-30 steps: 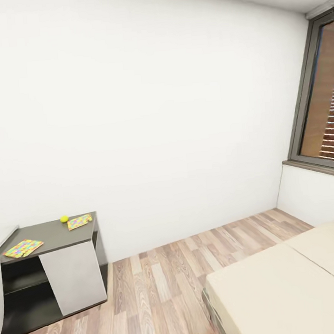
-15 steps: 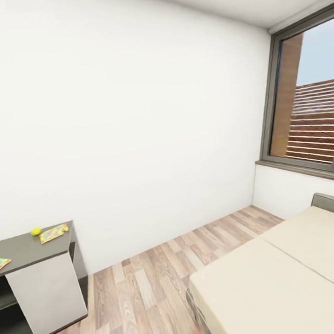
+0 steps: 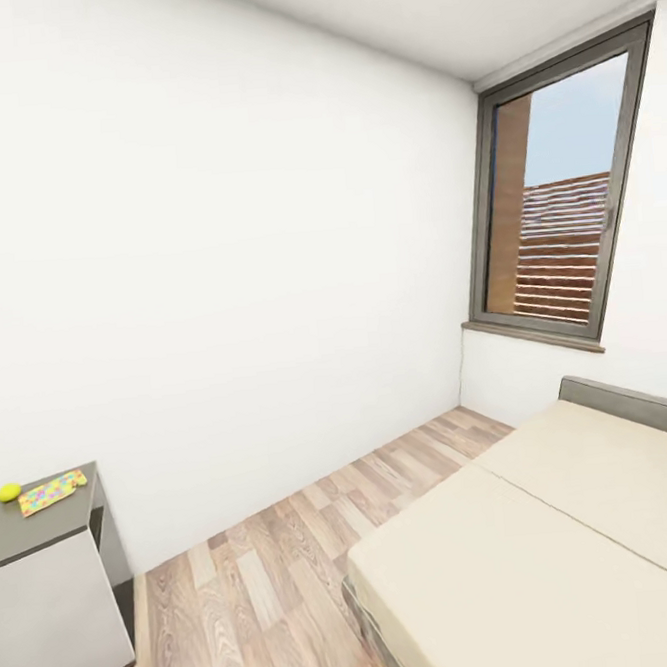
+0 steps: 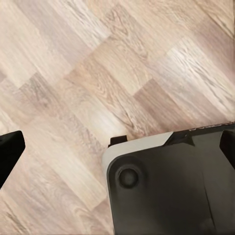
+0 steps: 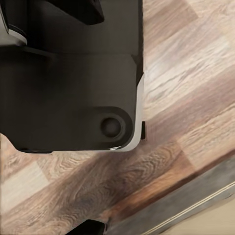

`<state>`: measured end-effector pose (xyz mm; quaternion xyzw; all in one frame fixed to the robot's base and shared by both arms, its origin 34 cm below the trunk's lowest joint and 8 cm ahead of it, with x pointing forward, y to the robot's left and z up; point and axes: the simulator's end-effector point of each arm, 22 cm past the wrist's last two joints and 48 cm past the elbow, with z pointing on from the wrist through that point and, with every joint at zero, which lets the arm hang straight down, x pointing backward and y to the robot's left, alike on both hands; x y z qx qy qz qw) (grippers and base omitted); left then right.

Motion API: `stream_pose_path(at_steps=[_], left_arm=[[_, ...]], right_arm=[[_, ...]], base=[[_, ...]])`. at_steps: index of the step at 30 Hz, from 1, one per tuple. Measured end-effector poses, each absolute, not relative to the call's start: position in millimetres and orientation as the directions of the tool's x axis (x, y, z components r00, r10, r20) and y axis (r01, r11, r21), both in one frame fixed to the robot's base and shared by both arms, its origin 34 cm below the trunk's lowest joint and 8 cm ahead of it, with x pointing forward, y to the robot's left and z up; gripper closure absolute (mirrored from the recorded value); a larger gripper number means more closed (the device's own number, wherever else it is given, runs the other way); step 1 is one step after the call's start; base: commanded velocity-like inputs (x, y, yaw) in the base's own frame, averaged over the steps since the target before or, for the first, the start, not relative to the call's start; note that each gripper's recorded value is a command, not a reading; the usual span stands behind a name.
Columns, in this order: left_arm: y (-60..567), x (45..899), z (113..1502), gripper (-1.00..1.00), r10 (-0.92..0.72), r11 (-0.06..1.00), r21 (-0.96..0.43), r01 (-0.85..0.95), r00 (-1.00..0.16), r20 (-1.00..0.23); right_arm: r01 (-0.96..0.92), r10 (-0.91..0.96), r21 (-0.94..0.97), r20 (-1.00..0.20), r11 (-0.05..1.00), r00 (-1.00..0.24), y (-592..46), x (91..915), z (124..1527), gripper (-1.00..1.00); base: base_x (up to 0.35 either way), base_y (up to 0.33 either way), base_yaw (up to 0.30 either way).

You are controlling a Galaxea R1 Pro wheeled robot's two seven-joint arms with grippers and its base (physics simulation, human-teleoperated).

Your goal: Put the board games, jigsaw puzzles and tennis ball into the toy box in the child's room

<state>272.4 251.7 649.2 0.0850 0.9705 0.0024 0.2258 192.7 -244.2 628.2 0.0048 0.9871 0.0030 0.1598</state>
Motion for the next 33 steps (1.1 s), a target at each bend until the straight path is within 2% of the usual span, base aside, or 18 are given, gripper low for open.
stream_pose_path(at_steps=[25, 33], left_arm=[[252.6, 278.9, 652.4, -1.0, 0.167, 0.985, 0.047, 0.163, -0.875, -0.455], [252.6, 281.3, 653.4, -1.0, 0.167, 0.985, 0.048, 0.163, -0.872, -0.46]], right_arm=[[0.008, 0.01, 0.008, -0.335, 1.0, -0.942, -244.2, 200.1, 630.0, -1.0], [0.009, 0.011, 0.008, -0.34, 1.0, -0.94, -244.2, 202.6, 630.5, -1.0]], base=[[-0.013, 0.008, -0.275], [-0.143, 0.0, -0.274]])
